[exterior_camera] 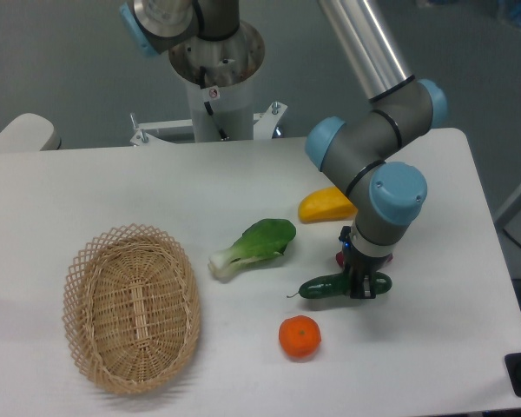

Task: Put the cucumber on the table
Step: 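Set the cucumber flat on the table and open the gripper, then lift the open gripper up and away from the cucumber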

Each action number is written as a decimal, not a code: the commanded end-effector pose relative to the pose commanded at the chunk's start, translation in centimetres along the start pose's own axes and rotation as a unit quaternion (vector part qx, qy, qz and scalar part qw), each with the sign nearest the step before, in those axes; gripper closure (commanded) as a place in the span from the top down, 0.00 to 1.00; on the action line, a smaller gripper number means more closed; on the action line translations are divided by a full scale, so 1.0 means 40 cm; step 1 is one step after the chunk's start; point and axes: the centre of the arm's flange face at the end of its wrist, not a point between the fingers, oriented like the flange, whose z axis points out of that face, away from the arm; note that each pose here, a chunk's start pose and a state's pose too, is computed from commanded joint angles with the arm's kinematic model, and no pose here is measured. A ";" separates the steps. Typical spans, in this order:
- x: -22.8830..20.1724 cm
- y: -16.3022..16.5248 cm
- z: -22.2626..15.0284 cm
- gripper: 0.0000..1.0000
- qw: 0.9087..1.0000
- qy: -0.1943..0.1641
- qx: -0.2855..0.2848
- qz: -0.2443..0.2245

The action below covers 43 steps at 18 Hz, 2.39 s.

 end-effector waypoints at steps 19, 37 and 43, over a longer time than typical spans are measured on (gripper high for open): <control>-0.016 -0.012 0.014 0.80 1.000 -0.002 0.003 -0.024; -0.114 -0.152 -0.328 1.00 0.932 -0.115 -0.004 -0.344; -0.140 -0.281 -0.403 1.00 0.917 -0.139 0.001 -0.374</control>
